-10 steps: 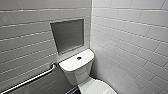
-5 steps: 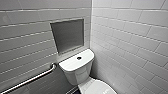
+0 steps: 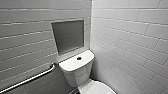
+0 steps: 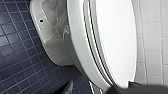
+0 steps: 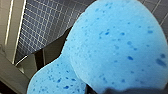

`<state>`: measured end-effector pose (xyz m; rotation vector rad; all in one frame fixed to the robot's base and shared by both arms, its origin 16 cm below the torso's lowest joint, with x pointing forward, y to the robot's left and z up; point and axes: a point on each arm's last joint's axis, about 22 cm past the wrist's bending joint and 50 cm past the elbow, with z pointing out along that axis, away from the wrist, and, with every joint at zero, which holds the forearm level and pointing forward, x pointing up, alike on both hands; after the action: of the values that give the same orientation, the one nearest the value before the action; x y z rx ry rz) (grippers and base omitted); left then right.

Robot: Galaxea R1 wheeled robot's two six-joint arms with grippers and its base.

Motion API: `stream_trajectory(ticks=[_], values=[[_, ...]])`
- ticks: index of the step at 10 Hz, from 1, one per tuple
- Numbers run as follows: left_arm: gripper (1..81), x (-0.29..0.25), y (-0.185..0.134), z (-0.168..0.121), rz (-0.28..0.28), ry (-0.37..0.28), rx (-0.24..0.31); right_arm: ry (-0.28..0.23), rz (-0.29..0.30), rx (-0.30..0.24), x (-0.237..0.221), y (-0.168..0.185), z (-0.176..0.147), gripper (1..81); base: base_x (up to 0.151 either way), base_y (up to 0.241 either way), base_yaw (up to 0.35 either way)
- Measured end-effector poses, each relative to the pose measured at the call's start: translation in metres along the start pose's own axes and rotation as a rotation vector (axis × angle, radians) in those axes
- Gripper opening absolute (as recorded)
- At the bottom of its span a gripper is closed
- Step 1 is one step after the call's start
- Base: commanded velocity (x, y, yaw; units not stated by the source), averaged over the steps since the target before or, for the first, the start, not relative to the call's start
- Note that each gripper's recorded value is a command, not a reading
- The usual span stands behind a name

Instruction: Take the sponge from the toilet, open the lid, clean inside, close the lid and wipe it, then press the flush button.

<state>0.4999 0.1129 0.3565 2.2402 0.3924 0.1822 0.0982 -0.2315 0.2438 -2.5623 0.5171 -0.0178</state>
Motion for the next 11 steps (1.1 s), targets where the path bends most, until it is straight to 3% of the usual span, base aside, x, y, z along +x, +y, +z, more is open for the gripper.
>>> stream_trajectory(ticks=[2, 6, 8, 11], values=[[81.1, 0.001, -0.004, 0.009, 0.004, 0.001, -0.007, 0.005, -0.001, 0.01, 0.005, 0.001, 0.011, 1.0, 0.0, 0.0, 0.0], [81.1, -0.007, -0.009, 0.043, -0.042, -0.053, -0.014, -0.07, 0.047, -0.02, -0.022, 0.008, 0.008, 1.0, 0.0, 0.0, 0.0], [81.1, 0.015, 0.004, 0.049, -0.034, -0.038, -0.029, -0.075, 0.053, -0.023, -0.022, 0.009, 0.008, 1.0, 0.0, 0.0, 0.0], [81.1, 0.028, 0.032, 0.06, -0.065, -0.035, -0.064, -0.071, 0.052, -0.022, -0.02, 0.008, 0.009, 1.0, 0.0, 0.0, 0.0]])
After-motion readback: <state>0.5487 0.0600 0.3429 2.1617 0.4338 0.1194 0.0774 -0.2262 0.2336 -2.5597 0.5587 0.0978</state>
